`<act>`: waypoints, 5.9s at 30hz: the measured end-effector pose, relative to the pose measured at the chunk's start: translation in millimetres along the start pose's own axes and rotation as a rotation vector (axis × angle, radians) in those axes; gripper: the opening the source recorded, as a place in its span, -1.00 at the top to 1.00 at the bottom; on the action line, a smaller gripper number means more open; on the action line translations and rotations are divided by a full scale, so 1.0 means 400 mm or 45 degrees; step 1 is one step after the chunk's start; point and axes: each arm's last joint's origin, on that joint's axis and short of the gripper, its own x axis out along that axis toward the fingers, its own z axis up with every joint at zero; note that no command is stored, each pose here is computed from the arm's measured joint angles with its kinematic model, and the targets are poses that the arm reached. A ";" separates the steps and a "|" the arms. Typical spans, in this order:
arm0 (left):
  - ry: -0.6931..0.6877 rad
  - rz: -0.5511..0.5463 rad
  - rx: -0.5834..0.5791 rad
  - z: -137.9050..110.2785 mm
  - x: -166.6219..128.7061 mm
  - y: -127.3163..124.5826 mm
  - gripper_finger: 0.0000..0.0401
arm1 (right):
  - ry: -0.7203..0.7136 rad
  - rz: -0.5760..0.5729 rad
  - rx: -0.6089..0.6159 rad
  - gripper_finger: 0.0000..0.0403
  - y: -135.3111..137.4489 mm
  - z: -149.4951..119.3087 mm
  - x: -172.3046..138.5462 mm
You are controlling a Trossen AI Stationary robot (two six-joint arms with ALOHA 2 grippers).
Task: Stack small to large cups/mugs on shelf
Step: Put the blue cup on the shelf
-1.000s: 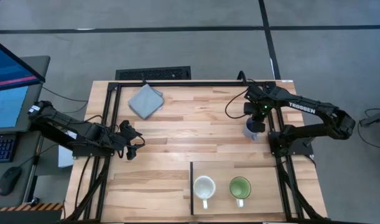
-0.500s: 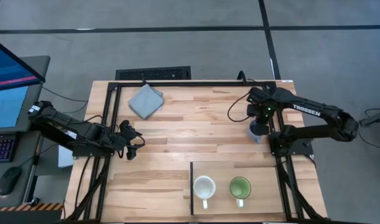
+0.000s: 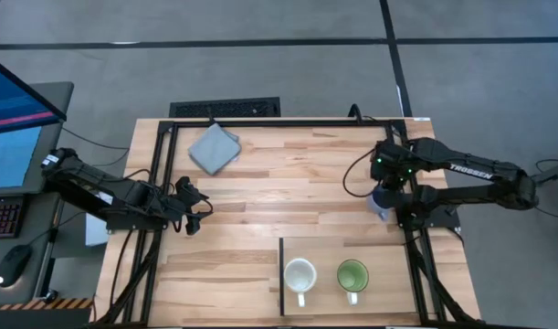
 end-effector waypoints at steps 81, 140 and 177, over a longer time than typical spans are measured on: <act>-0.008 -0.006 -0.052 0.002 0.000 -0.001 -0.27 | 0.132 0.148 0.166 0.90 0.492 -0.116 -0.006; -0.004 -0.010 -0.066 0.001 0.000 -0.001 -0.27 | 0.147 0.124 0.109 0.78 0.553 -0.122 -0.006; -0.005 -0.010 -0.097 0.002 0.000 -0.001 -0.27 | 0.149 0.094 0.153 0.77 0.548 -0.122 -0.009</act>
